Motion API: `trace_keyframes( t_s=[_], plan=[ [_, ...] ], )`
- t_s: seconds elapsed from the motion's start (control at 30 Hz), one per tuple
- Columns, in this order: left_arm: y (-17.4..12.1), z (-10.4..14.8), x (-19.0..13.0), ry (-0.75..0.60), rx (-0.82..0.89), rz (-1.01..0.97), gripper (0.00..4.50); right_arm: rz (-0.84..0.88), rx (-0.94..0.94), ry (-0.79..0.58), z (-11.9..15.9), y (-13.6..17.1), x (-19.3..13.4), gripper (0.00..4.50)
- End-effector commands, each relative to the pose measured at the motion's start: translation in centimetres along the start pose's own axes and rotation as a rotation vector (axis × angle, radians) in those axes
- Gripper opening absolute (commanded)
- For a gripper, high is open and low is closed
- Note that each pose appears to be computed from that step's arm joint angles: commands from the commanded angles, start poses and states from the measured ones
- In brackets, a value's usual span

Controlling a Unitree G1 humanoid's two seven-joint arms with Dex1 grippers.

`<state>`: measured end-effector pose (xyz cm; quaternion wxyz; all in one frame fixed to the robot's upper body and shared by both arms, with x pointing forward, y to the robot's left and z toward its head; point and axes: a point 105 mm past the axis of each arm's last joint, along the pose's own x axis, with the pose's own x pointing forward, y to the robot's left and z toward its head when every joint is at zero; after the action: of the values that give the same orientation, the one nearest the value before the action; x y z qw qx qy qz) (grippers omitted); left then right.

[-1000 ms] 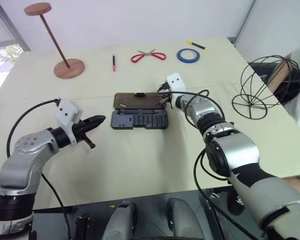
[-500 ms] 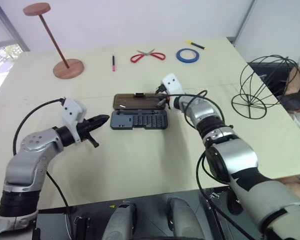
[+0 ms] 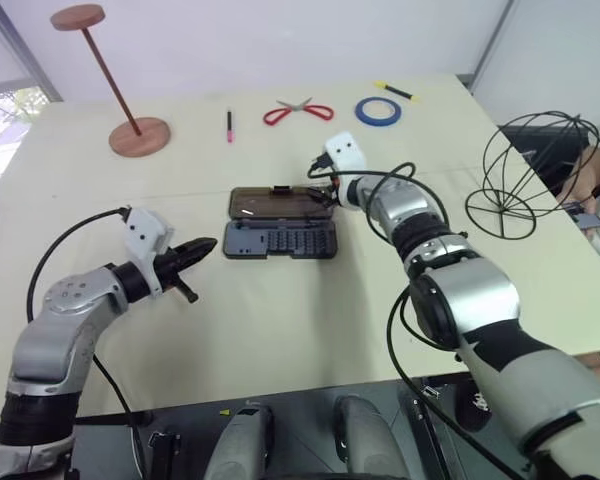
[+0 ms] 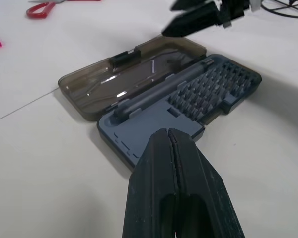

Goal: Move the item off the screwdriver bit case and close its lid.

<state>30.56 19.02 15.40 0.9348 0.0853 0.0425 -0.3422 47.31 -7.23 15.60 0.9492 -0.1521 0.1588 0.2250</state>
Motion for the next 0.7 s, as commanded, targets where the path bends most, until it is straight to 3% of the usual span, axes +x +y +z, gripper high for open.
trace_keyframes(
  t_s=[0.03,0.37,0.6,0.7],
  plan=[
    [0.0,1.4,-0.3,-0.043,0.039,0.012,0.00,-0.049,-0.006,0.011,0.1,0.3,0.2,3.92],
    [0.0,1.4,0.1,-0.042,0.043,0.001,0.00,-0.122,0.235,0.126,-1.8,0.9,0.4,3.92],
    [-0.1,1.5,0.3,-0.040,0.047,-0.005,0.00,-0.114,0.257,0.141,-1.5,1.8,0.3,3.92],
    [-0.1,1.5,0.4,-0.040,0.049,-0.007,0.00,-0.110,0.250,0.146,-1.7,2.1,0.3,2.63]
  ],
)
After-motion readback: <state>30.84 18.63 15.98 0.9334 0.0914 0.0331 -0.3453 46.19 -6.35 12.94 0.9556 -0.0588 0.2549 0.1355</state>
